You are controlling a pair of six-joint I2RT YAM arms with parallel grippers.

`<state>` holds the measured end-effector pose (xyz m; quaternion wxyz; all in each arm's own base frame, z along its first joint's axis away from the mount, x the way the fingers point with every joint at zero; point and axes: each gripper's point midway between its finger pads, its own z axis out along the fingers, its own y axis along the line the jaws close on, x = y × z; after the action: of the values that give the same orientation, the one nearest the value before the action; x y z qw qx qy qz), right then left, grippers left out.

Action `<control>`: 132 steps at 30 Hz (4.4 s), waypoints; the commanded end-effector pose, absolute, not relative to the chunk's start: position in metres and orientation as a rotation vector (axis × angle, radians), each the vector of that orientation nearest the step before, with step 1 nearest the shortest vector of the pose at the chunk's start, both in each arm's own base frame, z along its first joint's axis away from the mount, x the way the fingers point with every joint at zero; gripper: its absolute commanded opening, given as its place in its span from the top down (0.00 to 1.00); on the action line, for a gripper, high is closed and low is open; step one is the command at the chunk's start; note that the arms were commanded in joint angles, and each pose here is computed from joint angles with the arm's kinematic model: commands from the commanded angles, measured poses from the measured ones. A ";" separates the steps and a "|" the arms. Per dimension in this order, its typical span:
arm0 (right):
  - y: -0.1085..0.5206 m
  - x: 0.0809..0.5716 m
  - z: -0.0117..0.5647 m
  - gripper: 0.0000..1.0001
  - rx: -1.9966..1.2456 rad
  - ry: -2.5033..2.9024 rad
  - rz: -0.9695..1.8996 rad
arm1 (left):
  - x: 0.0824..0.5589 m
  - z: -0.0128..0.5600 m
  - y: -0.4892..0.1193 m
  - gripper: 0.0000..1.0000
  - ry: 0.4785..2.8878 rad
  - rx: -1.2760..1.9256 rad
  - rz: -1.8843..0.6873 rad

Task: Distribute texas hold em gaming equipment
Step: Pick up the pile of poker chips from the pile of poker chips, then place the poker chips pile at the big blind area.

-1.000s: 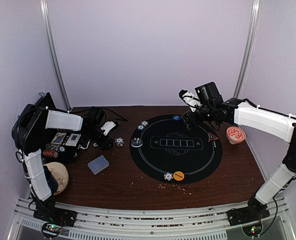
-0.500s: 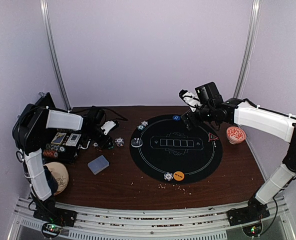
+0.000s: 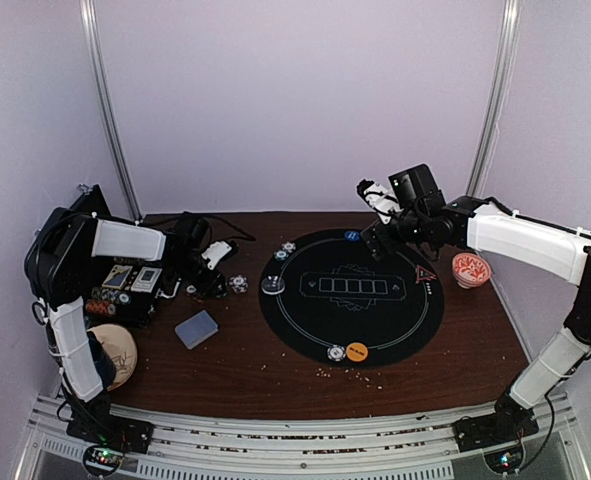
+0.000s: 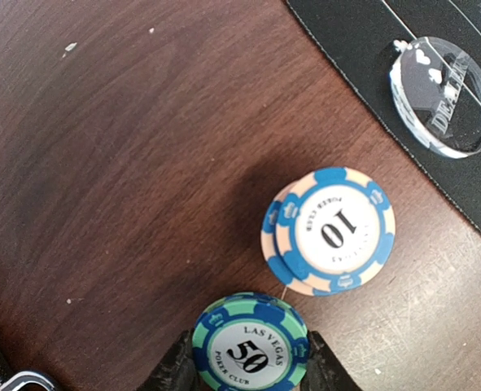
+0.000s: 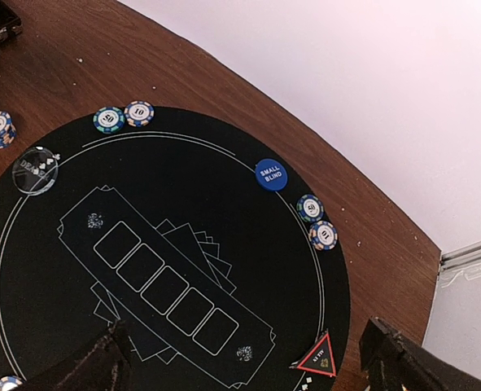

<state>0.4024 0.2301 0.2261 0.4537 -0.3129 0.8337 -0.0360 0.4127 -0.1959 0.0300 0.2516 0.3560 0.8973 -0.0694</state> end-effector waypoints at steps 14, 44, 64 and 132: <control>0.228 0.403 0.231 0.00 -0.752 2.041 -0.116 | 0.410 0.085 -0.233 0.72 2.285 0.912 -0.202; 0.212 0.408 0.248 0.00 -0.680 2.014 -0.126 | 0.261 0.029 -0.448 0.72 2.104 1.437 -0.263; 0.212 0.409 0.246 0.00 -0.687 2.014 -0.136 | 0.215 0.024 -0.435 0.73 2.098 1.551 -0.304; 0.212 0.407 0.251 0.00 -0.691 2.005 -0.127 | 0.275 0.148 -0.350 0.02 2.114 1.021 -0.063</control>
<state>0.4079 0.2158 0.2362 0.4695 -0.2927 0.8313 -0.0521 0.2423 -0.3963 0.1329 0.3618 0.4833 0.7939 -0.0717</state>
